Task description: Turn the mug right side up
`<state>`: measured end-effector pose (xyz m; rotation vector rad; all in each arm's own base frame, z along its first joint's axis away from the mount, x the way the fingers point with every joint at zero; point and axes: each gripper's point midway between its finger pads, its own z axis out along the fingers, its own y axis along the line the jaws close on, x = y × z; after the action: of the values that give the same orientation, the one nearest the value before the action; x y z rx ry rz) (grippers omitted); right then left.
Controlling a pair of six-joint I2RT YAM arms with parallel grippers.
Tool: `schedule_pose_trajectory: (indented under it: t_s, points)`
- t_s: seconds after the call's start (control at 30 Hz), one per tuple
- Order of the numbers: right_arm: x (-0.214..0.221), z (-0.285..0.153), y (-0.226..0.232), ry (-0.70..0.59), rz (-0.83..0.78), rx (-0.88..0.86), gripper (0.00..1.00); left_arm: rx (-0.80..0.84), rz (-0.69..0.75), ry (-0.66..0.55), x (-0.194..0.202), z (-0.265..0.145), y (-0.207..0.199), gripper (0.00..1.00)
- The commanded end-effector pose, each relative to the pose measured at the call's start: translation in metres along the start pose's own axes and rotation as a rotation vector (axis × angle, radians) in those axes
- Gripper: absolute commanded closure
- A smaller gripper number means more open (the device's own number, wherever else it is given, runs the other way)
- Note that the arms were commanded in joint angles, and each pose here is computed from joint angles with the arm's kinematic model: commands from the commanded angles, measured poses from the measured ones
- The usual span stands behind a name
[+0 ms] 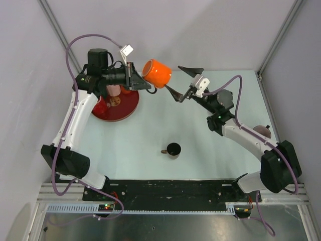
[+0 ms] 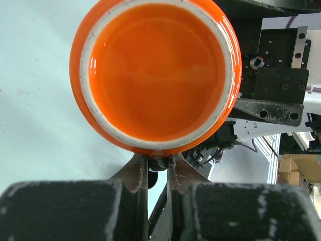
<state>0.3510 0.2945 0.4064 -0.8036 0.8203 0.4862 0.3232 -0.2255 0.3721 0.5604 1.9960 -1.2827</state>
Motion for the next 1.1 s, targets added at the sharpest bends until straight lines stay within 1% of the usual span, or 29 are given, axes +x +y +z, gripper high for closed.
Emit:
schedule_pose_trajectory:
  t_s: [0.0,0.17,0.3,0.33,0.37,0.47,0.53,0.6,0.67,0.77,0.93,1.07]
  points:
    - [-0.042,0.014,-0.011,-0.163,-0.004,0.0,0.09,0.186,0.112,-0.018,-0.007,-0.018,-0.071,1.0]
    - [-0.052,0.014,-0.005,-0.19,0.014,-0.056,0.11,0.234,0.111,0.001,-0.003,-0.019,-0.082,1.0]
    - [-0.049,-0.011,-0.011,-0.154,0.048,-0.134,0.11,0.212,0.15,-0.029,-0.012,-0.022,-0.085,1.0]
    - [-0.047,-0.018,-0.012,-0.127,0.048,-0.15,0.11,0.21,0.153,-0.031,-0.014,-0.022,-0.085,1.0]
    - [-0.039,-0.025,-0.013,-0.073,0.061,-0.163,0.11,0.211,0.157,-0.033,-0.015,-0.022,-0.086,1.0]
    - [-0.027,-0.04,-0.015,0.035,-0.03,-0.174,0.09,0.217,0.154,-0.03,-0.016,-0.021,-0.086,1.0]
    - [-0.02,-0.045,-0.021,0.076,-0.067,-0.159,0.08,0.222,0.15,-0.027,-0.016,-0.021,-0.087,1.0]
    - [-0.016,-0.046,-0.03,0.086,-0.094,-0.129,0.08,0.23,0.144,-0.022,-0.015,-0.021,-0.088,1.0]
    - [-0.018,-0.041,-0.036,0.059,-0.106,-0.103,0.08,0.244,0.142,-0.015,-0.013,-0.021,-0.092,1.0]
    - [-0.031,-0.03,-0.038,-0.016,-0.088,-0.103,0.09,0.265,0.136,0.003,-0.006,-0.019,-0.097,1.0]
    - [-0.043,-0.006,-0.02,-0.091,-0.078,-0.143,0.09,0.313,0.141,0.04,0.006,-0.014,-0.109,1.0]
    - [-0.062,-0.002,-0.018,-0.167,-0.043,-0.142,0.09,0.338,0.136,0.063,0.015,-0.011,-0.112,1.0]
